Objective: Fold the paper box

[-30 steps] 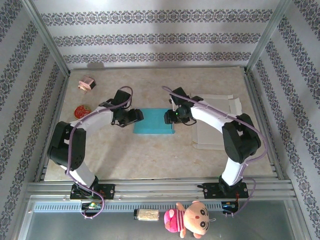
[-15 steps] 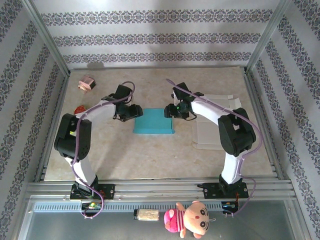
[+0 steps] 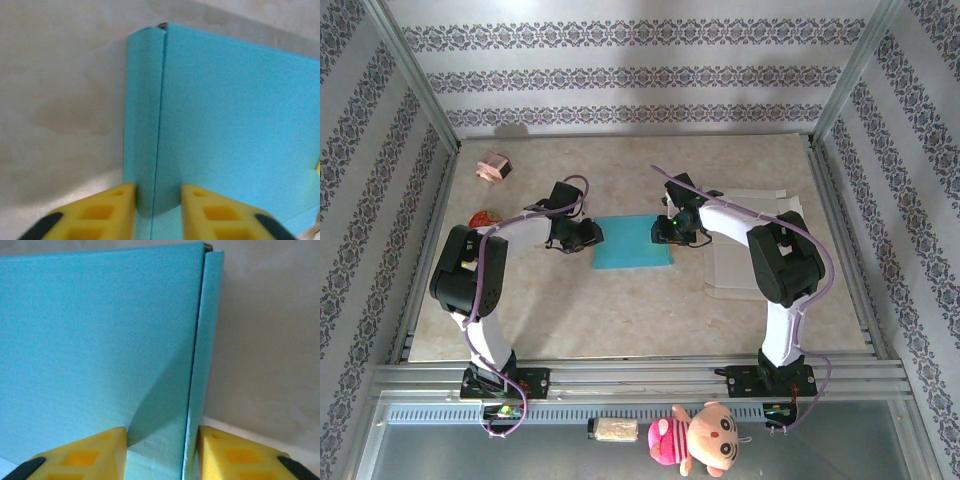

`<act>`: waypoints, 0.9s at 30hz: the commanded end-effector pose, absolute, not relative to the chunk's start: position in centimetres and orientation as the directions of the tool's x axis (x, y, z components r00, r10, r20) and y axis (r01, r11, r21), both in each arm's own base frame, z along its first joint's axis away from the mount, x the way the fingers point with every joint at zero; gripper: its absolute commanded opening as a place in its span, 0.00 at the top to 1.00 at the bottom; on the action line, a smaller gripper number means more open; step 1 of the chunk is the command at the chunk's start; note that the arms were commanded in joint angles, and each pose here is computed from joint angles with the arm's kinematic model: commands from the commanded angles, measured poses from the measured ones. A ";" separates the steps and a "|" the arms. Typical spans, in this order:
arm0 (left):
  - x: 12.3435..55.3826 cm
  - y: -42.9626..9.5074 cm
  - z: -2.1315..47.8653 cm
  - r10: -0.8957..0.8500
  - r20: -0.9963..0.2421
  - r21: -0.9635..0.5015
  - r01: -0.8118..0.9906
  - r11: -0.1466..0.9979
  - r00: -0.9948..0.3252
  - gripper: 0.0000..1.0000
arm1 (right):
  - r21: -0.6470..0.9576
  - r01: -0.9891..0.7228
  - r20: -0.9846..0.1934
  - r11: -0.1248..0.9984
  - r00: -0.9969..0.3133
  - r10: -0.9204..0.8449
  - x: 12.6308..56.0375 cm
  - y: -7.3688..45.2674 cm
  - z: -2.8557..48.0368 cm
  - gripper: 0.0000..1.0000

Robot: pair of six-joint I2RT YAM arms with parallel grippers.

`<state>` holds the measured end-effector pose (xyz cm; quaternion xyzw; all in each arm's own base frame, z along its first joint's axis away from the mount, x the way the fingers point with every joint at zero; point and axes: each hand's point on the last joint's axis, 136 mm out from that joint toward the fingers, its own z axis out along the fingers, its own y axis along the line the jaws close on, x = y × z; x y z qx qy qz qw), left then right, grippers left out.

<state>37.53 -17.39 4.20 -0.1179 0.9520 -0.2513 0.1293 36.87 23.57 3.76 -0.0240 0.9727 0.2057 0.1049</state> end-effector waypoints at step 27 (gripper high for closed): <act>38.0 -15.9 6.6 -0.475 -0.068 -0.824 -0.219 0.523 -0.878 0.28 | 0.767 0.003 -0.132 0.642 -0.978 0.162 36.2 21.6 0.0 0.83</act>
